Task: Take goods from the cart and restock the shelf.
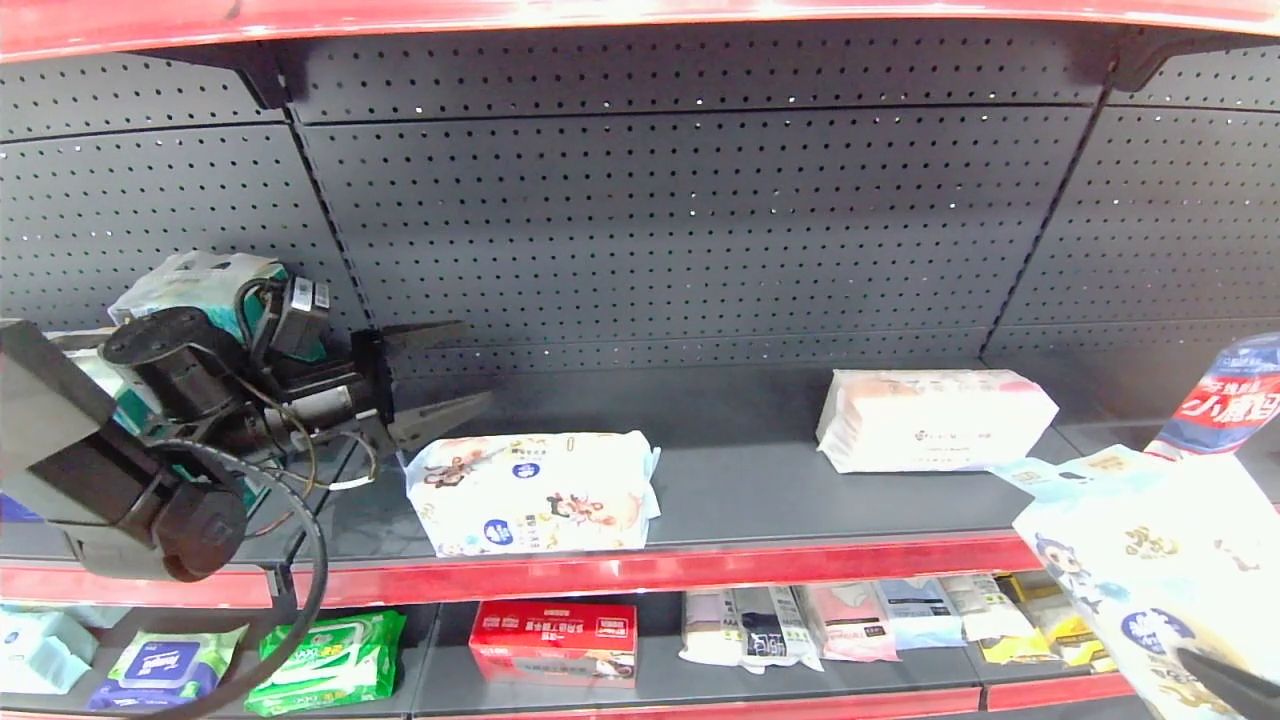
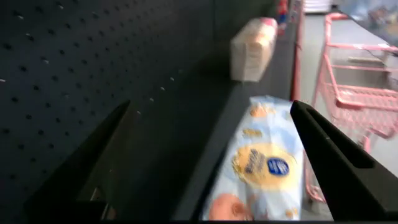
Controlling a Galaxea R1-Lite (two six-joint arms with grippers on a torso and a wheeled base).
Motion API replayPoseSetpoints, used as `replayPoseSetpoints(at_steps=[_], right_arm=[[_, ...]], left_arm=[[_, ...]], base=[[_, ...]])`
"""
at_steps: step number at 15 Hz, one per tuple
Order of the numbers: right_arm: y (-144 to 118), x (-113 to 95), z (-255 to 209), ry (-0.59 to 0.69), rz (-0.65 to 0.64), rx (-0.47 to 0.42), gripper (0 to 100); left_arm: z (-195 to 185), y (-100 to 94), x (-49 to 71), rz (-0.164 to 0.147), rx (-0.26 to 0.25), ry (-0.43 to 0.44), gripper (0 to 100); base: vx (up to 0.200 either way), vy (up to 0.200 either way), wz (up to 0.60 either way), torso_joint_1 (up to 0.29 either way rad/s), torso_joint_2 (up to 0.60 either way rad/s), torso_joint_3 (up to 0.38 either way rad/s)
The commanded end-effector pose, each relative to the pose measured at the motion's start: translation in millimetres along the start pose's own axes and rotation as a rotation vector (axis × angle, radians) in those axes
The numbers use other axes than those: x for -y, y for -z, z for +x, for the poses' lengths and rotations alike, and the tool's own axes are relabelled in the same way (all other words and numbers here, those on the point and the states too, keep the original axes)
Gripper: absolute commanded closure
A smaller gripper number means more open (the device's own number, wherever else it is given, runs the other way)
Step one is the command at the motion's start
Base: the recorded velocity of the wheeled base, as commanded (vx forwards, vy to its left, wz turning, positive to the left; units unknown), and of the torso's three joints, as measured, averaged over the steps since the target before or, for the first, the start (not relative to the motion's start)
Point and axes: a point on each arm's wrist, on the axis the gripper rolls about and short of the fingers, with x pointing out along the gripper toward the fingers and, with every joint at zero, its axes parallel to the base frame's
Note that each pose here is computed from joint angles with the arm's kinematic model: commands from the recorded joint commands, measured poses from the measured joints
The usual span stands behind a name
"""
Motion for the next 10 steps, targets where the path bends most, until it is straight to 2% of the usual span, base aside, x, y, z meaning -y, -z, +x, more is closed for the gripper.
replayPoseSetpoints(at_steps=[1, 3, 4, 5, 6, 7, 10], right_arm=[[-2.6, 1.1, 1.2, -0.001, 0.000, -0.002, 100], [-5.8, 2.3, 1.6, 0.001, 0.000, 0.007, 100], [-8.0, 3.1, 2.0, 0.002, 0.000, 0.010, 100], [-11.6, 4.5, 2.1, 0.005, 0.001, 0.019, 100], [-11.8, 4.6, 2.4, 0.005, 0.001, 0.019, 100], [-12.6, 4.8, 1.8, 0.007, 0.002, 0.023, 100], [-21.6, 8.2, 3.4, 0.007, -0.003, 0.033, 100]], left_arm=[[3.4, -21.6, 8.0, 0.043, 0.033, -0.021, 0], [0.5, -32.6, 10.7, 0.065, 0.048, -0.054, 0], [-1.1, -44.4, 12.1, 0.091, 0.066, -0.081, 0], [-1.8, -49.2, 11.9, 0.074, 0.061, -0.142, 0], [-1.9, -49.6, 11.4, 0.072, 0.062, -0.162, 0], [-1.0, -48.9, 11.6, 0.060, 0.066, -0.259, 0], [-1.8, -52.9, 18.5, 0.048, 0.068, -0.399, 0]], base=[[0.000, 0.000, 0.00, 0.000, 0.00, 0.000], [0.000, 0.000, 0.00, 0.000, 0.00, 0.000], [0.000, 0.000, 0.00, 0.000, 0.00, 0.000], [0.000, 0.000, 0.00, 0.000, 0.00, 0.000], [0.000, 0.000, 0.00, 0.000, 0.00, 0.000], [0.000, 0.000, 0.00, 0.000, 0.00, 0.000], [0.000, 0.000, 0.00, 0.000, 0.00, 0.000]])
